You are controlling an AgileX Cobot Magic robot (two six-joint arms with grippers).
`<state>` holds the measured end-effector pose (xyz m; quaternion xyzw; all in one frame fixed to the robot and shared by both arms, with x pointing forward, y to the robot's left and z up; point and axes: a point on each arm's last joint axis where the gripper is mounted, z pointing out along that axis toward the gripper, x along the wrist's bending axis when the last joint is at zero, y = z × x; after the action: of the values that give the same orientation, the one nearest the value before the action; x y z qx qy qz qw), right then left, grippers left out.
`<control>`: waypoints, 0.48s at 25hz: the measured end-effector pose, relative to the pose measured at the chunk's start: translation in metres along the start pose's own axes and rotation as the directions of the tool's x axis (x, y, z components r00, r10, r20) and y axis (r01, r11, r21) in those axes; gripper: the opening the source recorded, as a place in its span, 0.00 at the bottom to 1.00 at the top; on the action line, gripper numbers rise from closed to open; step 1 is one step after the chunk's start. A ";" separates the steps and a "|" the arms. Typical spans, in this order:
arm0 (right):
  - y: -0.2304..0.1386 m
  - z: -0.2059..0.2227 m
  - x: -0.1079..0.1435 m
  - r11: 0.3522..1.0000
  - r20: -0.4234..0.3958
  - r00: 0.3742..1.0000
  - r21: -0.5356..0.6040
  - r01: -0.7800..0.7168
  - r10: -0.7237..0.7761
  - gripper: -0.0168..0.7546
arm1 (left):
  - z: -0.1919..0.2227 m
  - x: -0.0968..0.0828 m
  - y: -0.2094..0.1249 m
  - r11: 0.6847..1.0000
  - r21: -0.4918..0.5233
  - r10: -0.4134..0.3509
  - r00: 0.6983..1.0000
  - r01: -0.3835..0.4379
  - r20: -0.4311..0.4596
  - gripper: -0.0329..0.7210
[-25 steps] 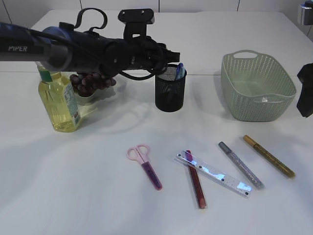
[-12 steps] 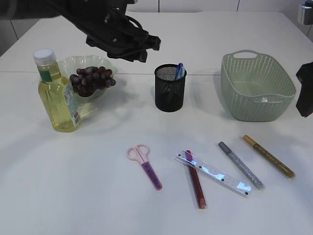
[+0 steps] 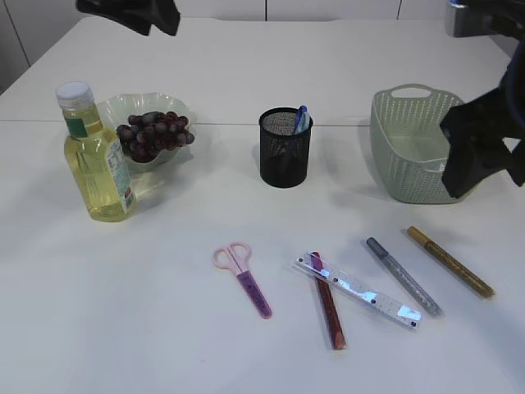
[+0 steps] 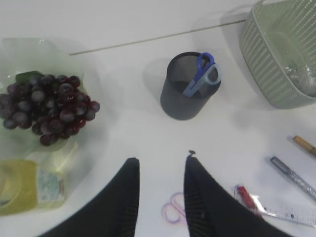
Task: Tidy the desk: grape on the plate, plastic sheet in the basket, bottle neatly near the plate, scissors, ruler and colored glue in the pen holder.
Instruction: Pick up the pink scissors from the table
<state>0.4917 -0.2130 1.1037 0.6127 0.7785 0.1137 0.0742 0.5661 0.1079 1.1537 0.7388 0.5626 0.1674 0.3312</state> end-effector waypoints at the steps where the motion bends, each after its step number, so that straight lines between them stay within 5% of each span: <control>1: 0.003 -0.001 0.003 1.000 -0.004 1.000 -0.007 0.005 -0.005 0.74 | -0.010 0.002 -0.002 1.000 0.023 -0.001 1.000 0.002 -0.008 0.35; 8: 0.033 0.001 0.044 0.997 -0.054 0.996 -0.032 0.074 -0.076 0.74 | -0.072 0.015 -0.018 0.991 0.130 0.013 0.996 -0.001 -0.090 0.36; 12: 0.046 0.019 0.072 0.994 -0.079 0.991 0.006 0.110 -0.109 0.74 | -0.103 0.021 -0.021 0.997 0.082 0.006 0.993 0.004 -0.118 0.36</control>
<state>0.5225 -0.1315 1.0993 0.5644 0.8140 0.1291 0.0466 0.4937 0.1622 1.2120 0.7407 0.5874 0.1877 0.2667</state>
